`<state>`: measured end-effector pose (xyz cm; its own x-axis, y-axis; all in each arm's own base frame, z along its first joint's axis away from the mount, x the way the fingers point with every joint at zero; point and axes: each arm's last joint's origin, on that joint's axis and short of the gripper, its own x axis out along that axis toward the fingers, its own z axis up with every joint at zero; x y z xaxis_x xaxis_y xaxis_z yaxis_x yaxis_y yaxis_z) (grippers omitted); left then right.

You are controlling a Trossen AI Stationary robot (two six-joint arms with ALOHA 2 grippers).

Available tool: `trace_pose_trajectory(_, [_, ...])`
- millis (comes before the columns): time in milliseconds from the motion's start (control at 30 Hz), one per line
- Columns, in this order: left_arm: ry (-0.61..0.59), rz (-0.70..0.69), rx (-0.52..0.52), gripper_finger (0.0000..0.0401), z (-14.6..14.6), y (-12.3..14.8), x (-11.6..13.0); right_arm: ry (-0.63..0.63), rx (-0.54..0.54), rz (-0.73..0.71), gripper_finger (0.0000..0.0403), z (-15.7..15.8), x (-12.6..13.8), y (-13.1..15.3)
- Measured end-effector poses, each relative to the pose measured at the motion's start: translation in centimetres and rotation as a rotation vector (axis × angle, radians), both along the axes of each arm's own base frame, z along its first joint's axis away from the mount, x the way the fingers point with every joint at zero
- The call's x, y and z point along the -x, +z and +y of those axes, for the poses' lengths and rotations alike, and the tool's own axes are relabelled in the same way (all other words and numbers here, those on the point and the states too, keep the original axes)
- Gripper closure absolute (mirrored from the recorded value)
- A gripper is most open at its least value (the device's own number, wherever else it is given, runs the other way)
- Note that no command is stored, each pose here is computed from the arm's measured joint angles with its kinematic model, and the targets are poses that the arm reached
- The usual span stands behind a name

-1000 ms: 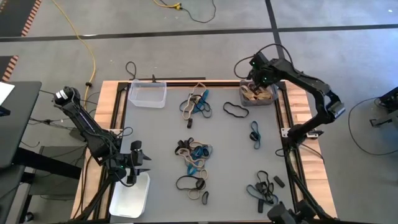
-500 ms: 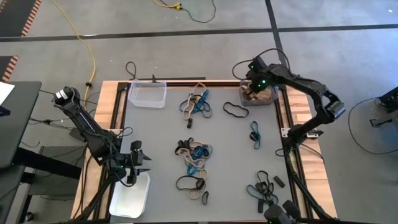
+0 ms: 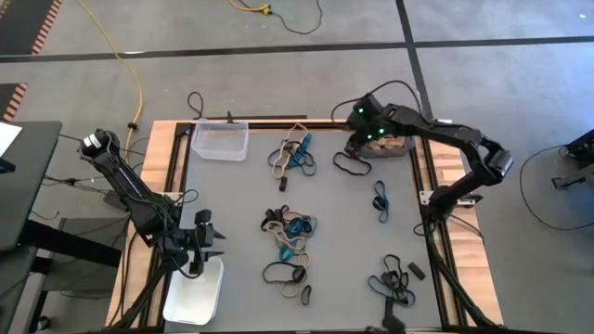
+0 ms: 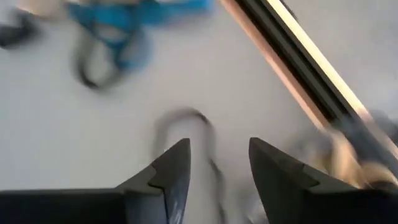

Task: Sort rubber bands into baskets
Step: Put the white rubber band into the black transparent bin

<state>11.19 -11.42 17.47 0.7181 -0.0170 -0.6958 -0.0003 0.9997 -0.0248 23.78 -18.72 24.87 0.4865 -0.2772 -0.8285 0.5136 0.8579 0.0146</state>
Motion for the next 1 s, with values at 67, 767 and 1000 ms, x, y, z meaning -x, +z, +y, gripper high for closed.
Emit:
trace_pose_trajectory(67, [0.000,0.000,0.000,0.0195,0.0,0.0,0.0,0.056,0.023,-0.066,0.0204,1.0,-1.4,0.4])
trace_pose_trajectory(767, [0.000,-0.001,0.001,0.0195,0.0,0.0,0.0,0.362,0.097,-0.293,0.0223,8.5,-9.4,-0.5])
trace_pose_trajectory(1000, [0.000,-0.001,0.000,0.0195,0.0,0.0,0.0,0.527,-0.051,-0.234,0.0223,12.0,-11.6,-4.1])
